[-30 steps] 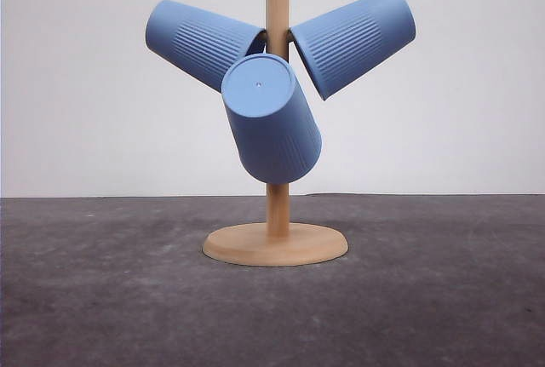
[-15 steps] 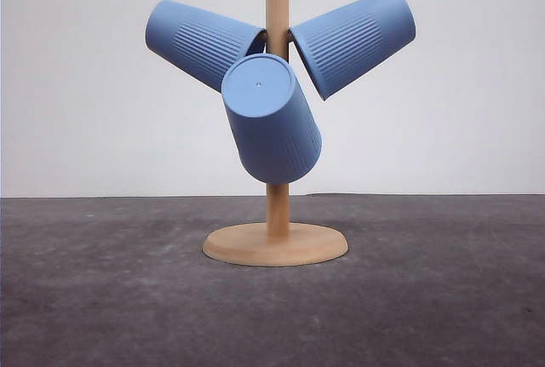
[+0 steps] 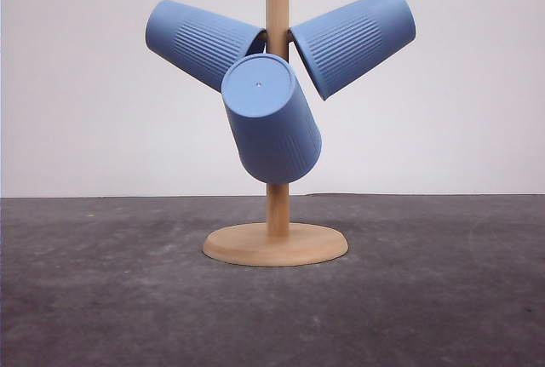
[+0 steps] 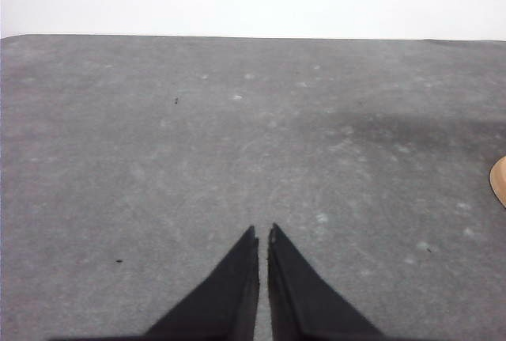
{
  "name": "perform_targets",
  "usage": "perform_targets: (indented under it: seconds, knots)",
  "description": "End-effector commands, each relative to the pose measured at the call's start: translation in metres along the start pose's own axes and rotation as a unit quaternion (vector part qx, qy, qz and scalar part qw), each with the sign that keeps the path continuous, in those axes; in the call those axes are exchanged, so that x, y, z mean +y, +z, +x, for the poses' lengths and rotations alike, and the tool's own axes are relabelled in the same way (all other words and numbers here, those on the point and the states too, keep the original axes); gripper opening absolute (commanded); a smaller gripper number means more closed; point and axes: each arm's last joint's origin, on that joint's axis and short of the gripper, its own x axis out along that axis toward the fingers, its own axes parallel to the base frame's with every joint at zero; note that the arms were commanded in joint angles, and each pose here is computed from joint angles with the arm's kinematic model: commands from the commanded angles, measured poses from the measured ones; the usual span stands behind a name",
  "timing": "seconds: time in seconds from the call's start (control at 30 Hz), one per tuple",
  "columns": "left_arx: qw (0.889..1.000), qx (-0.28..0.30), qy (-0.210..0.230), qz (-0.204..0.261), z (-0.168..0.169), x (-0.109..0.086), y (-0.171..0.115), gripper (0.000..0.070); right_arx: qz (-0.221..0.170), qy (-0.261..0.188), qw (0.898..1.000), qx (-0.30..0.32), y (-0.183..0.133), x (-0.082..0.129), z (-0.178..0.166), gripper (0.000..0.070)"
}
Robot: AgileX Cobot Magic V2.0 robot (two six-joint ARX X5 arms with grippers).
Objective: Place three cups
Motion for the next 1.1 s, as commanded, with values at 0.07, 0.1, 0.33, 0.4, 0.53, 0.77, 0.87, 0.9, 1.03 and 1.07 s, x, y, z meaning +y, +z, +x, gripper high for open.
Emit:
perform_targets:
  seconds: [0.07,0.1,0.33,0.4,0.53,0.77,0.87,0.9,1.03,1.07]
  knots:
    - [1.000,0.009,0.001,0.000,0.0014,0.0001,-0.0052,0.0000,0.007,-0.002,1.000,-0.004,0.0003,-0.0002,0.0003,0.0019]
    - [1.000,0.009,0.001,0.000,0.0014,0.0001,-0.0052,0.0000,0.007,-0.002,1.000,-0.004,0.0003,-0.0002,0.0003,0.0019]
    - [1.000,0.009,0.001,0.000,0.0014,0.0001,-0.0052,0.0000,0.007,-0.002,1.000,-0.004,0.0003,-0.0002,0.0003,0.0019]
    - [1.000,0.009,0.001,0.000,0.0014,0.0001,-0.0052,0.0000,0.007,-0.002,1.000,-0.004,0.0003,-0.0002,0.0003,0.0019]
    - [1.000,0.009,0.001,0.000,0.0014,0.0001,-0.0052,0.0000,0.007,-0.002,1.000,-0.004,0.0003,-0.0002,0.0003,0.0019]
    - [1.000,0.009,0.001,0.000,0.0014,0.0001,-0.0052,0.0000,0.007,-0.002,1.000,-0.004,0.0003,-0.0002,0.0003,0.0019]
    - [1.000,0.009,0.001,0.000,0.0014,0.0001,-0.0052,0.0000,0.007,-0.002,1.000,-0.004,0.0003,-0.0002,0.0003,0.0019]
    - [1.000,0.009,0.001,0.000,0.0014,0.0001,-0.0052,0.0000,0.007,-0.002,1.000,-0.004,0.0003,-0.0002,0.0003,0.0019]
    - [1.000,0.009,0.001,0.000,0.0014,0.0001,-0.0052,0.0000,0.007,-0.002,1.000,-0.004,0.0003,-0.0002,0.0003,0.0019]
    - [1.000,0.009,0.001,0.000,0.0014,0.0001,-0.0052,0.0000,0.007,-0.002,1.000,-0.004,0.0003,-0.0002,0.0003,0.0019]
